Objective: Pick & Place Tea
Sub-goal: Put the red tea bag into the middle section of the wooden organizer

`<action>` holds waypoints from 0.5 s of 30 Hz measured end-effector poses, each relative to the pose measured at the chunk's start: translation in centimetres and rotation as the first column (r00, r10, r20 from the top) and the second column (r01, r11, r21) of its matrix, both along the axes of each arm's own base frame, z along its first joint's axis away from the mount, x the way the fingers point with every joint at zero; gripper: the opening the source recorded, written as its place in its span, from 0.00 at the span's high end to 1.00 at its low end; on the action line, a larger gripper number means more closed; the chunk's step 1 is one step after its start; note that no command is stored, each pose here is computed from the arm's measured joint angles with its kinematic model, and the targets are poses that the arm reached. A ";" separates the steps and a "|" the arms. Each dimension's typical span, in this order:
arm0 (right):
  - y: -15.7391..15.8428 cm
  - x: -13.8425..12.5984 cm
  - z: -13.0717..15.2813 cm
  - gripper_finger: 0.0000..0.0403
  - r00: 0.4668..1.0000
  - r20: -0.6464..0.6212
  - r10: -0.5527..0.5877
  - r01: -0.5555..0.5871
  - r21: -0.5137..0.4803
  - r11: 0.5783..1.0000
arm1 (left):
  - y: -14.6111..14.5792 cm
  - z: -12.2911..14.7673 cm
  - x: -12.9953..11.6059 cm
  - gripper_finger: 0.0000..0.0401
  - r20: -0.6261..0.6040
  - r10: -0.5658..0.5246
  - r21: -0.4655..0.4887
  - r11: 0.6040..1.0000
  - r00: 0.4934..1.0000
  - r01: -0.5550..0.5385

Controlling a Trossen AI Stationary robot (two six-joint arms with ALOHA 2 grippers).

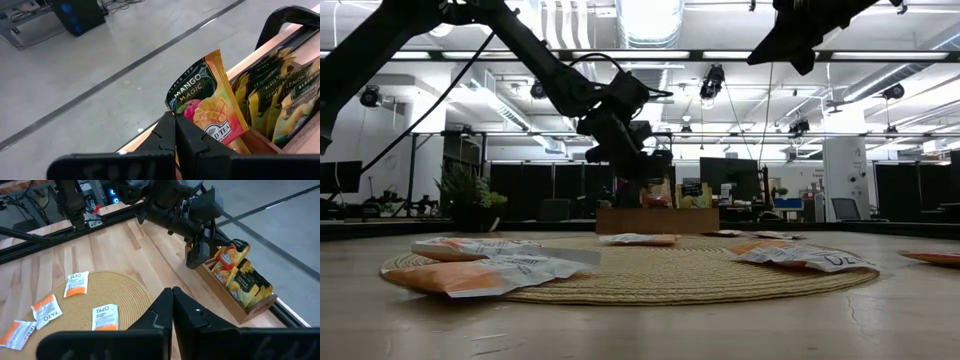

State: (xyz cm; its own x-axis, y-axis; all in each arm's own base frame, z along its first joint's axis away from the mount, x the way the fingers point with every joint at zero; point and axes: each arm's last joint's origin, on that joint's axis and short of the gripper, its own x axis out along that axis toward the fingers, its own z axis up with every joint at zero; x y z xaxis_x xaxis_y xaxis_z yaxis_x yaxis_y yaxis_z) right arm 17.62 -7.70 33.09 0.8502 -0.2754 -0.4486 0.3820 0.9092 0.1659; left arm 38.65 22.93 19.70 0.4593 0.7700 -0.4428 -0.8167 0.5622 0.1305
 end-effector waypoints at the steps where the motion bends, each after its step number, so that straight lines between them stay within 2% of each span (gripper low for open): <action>1: 0.0 0.0 0.0 0.98 1.000 0.000 0.000 0.000 0.000 1.000 | 0.0 0.0 0.0 1.00 0.001 -0.004 -0.002 1.000 1.000 0.004; 10: 0.0 0.0 0.0 0.98 1.000 -0.001 0.002 -0.002 -0.004 1.000 | -0.1 -0.1 0.1 0.99 0.017 -0.066 -0.035 0.997 0.998 0.067; 15: 0.0 0.0 0.0 0.98 1.000 -0.002 0.003 -0.003 -0.007 1.000 | 0.2 -0.1 0.0 0.90 0.021 -0.069 -0.039 0.997 0.997 0.069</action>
